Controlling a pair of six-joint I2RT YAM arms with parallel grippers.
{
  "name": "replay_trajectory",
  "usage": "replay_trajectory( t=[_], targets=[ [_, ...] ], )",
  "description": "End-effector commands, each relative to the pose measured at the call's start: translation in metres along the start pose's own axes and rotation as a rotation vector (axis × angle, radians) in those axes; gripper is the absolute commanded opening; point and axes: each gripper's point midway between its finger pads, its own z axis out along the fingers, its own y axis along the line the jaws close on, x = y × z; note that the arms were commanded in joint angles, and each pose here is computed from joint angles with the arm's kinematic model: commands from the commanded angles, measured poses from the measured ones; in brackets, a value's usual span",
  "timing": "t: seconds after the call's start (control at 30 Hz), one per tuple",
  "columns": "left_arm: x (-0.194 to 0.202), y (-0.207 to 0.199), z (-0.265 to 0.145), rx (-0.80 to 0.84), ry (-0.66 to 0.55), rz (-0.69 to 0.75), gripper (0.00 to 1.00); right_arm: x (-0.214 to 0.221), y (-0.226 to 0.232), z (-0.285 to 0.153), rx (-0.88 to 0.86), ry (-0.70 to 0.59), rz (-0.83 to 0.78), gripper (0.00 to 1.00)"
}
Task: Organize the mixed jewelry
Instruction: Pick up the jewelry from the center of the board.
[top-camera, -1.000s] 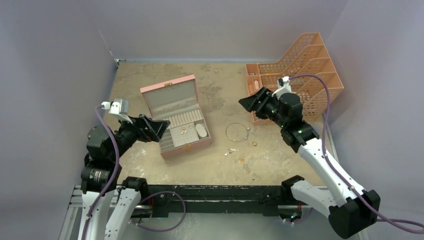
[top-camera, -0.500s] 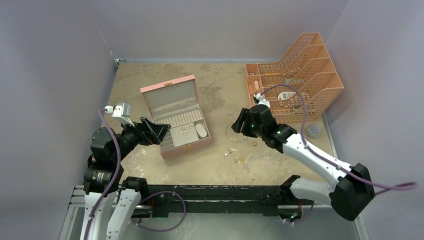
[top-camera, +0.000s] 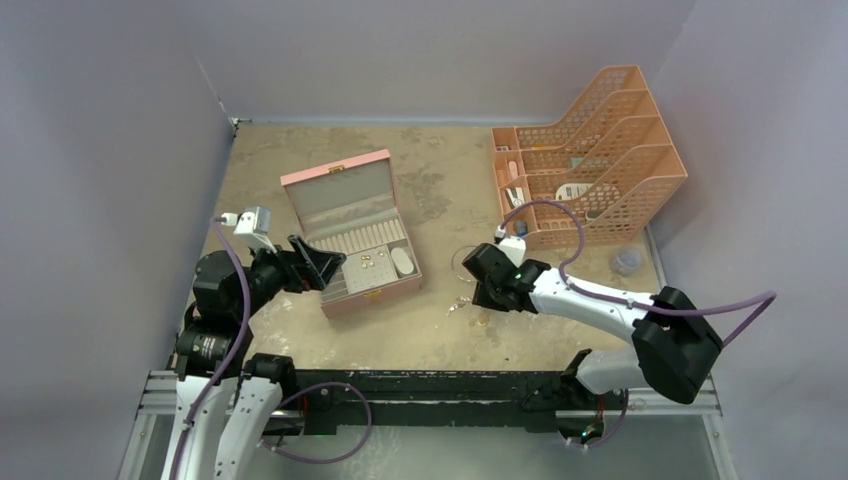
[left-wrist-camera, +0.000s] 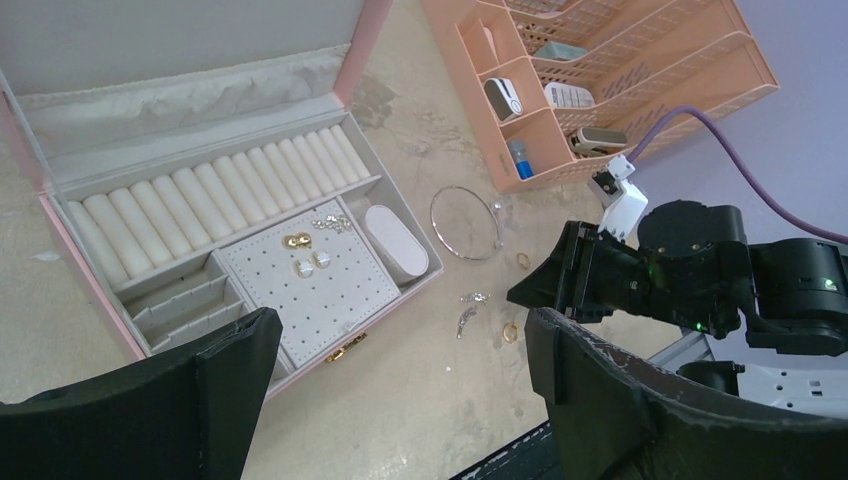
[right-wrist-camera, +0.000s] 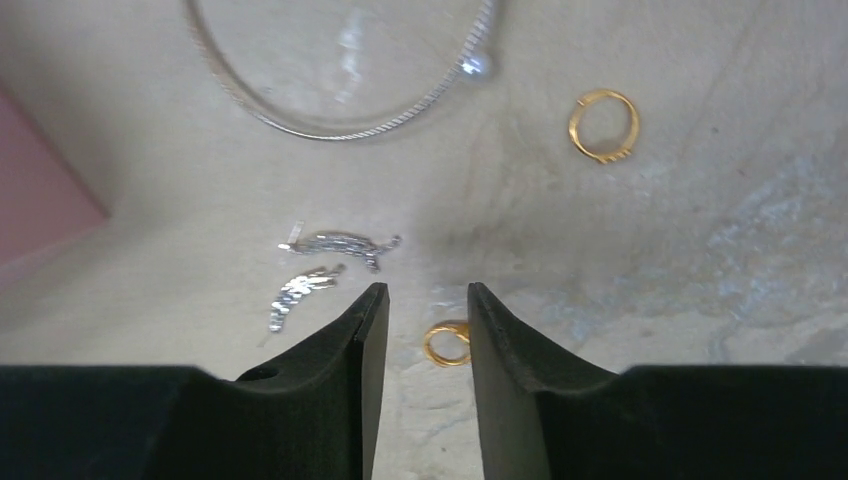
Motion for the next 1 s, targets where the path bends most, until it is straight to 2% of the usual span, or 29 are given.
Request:
replay_trajectory(
  t=[0.0, 0.1, 0.3, 0.67, 0.97],
  targets=[
    [-0.006, -0.002, 0.001, 0.015, -0.031, 0.007, 0.93, 0.015, -0.023, 0.005, 0.09, 0.021, 0.025, 0.33],
    [-0.004, -0.001, 0.002, 0.014, -0.021, 0.006, 0.93, 0.022, -0.024, 0.007, 0.092, 0.042, 0.02, 0.28],
    [-0.003, 0.0, 0.002, 0.01, -0.025, 0.008, 0.93, 0.028, -0.028, 0.007, 0.103, 0.057, 0.01, 0.26],
    [0.0, 0.005, 0.005, -0.003, -0.02, -0.007, 0.92, 0.039, -0.03, -0.007, 0.07, 0.115, 0.006, 0.29],
    [0.0, 0.007, 0.005, -0.011, -0.019, -0.009, 0.92, 0.049, -0.031, 0.002, 0.091, 0.15, -0.021, 0.3]
  ],
)
